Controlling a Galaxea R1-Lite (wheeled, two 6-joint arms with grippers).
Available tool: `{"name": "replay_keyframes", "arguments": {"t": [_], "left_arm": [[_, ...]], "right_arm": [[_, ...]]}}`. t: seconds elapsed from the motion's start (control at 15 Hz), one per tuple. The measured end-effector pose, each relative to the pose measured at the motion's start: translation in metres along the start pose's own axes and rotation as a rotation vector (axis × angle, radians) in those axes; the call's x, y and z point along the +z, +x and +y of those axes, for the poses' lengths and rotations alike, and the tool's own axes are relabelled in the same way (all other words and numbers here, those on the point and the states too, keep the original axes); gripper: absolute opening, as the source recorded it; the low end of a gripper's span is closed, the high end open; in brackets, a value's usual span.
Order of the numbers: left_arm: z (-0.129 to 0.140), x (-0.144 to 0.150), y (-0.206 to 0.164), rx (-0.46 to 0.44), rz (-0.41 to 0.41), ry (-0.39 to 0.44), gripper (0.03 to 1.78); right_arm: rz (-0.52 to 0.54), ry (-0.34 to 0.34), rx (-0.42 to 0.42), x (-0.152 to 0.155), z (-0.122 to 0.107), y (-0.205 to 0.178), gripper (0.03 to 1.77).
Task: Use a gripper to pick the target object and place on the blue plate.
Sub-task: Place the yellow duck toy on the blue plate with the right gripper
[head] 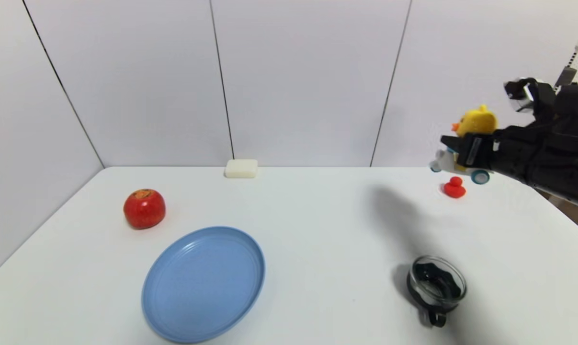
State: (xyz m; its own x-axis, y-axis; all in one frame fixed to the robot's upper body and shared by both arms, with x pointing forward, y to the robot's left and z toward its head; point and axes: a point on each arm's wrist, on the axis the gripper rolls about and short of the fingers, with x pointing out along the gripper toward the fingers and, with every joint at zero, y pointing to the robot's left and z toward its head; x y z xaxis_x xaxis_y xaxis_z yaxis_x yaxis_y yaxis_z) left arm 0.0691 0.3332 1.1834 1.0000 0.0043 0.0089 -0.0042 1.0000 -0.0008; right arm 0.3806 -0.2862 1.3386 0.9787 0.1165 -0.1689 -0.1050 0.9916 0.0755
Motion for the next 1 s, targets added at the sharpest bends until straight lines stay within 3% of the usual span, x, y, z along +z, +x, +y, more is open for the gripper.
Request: {"name": "replay_keyframes", "arguments": {"t": [0.4, 0.67, 1.0], "left_arm": [[0.0, 0.0, 0.0, 0.0, 0.0, 0.0, 1.69], [0.0, 0.0, 0.0, 0.0, 0.0, 0.0, 1.69], [0.0, 0.0, 0.0, 0.0, 0.0, 0.0, 1.69]], "right_arm": [[0.007, -0.055, 0.346, 0.01, 0.123, 0.022, 0.81], [0.061, -0.101, 0.533, -0.018, 0.198, 0.016, 0.81], [0.134, -0.155, 0.708, -0.059, 0.266, -0.01, 0.81]]}}
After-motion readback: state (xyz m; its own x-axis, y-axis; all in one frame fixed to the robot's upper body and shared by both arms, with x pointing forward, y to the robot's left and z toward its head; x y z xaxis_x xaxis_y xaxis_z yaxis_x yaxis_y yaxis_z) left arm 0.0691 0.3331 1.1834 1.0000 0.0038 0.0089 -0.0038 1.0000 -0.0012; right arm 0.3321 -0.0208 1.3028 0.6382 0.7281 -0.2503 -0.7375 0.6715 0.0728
